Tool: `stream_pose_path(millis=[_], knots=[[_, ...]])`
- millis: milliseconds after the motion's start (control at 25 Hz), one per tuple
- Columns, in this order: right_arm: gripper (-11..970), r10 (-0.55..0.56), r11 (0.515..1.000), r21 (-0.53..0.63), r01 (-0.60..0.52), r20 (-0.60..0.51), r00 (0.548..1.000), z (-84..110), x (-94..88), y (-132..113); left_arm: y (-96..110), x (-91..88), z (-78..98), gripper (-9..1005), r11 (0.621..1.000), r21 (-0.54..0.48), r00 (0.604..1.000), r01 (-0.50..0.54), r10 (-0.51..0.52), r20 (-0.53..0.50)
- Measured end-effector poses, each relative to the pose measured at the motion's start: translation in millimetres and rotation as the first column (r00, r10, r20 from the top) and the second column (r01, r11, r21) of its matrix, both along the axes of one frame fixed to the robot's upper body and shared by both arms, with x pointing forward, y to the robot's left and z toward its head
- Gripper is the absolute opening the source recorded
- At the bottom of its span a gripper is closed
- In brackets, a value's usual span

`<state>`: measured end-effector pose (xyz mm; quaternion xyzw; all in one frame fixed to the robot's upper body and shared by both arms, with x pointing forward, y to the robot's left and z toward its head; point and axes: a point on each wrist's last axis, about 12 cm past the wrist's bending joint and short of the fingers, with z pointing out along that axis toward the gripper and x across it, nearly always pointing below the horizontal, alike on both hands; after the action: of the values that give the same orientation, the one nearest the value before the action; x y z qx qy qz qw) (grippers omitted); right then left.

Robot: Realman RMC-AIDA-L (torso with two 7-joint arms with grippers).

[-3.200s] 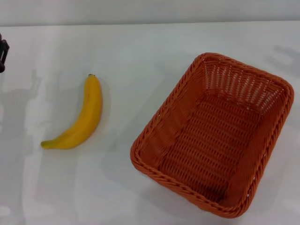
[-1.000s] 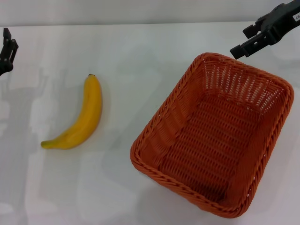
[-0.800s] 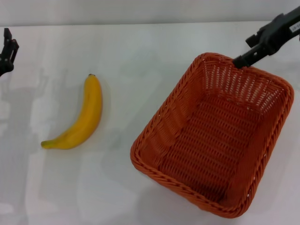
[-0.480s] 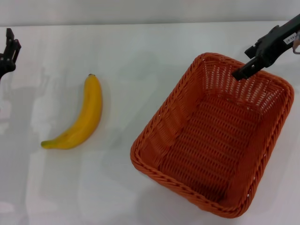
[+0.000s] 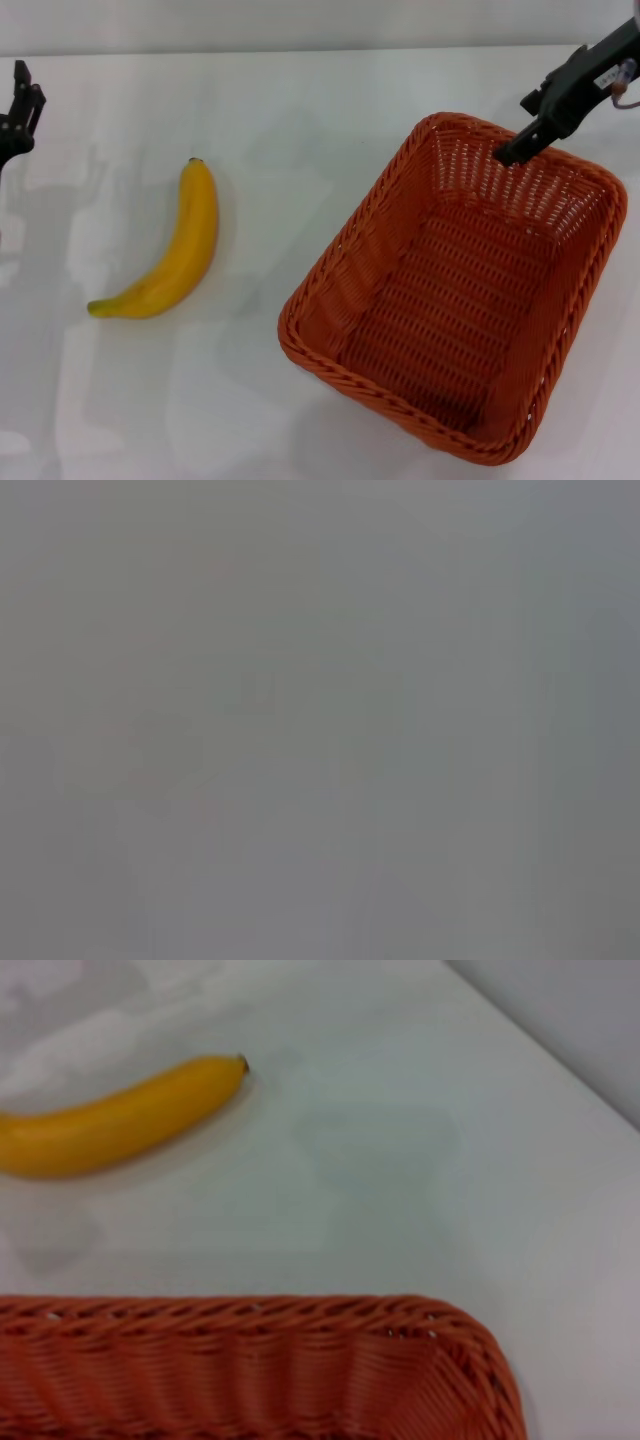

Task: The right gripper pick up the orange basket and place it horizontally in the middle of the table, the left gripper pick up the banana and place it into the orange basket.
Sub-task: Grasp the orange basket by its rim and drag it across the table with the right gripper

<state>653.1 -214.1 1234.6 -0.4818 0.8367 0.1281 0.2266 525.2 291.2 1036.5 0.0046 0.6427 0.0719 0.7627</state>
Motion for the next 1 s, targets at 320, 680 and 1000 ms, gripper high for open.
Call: stream_pose_path(millis=[320,680,1000], knots=[[857,0.012,0.998,-0.068,-0.012,-0.003,1.000,-11.0,-2.0,6,-1,-0.2,-0.2,858,1.000,0.004,1.000,0.008,-0.008,-0.002],[857,0.029,0.995,-0.093,-0.031,-0.015,0.999,-19.6,-4.5,8,-2,1.2,0.7,857,1.000,0.004,1.000,0.011,-0.011,0.001],[854,0.032,0.992,-0.120,-0.035,-0.025,0.999,-27.3,-7.1,8,-2,1.2,0.4,856,1.000,0.003,1.000,0.012,-0.012,0.000]])
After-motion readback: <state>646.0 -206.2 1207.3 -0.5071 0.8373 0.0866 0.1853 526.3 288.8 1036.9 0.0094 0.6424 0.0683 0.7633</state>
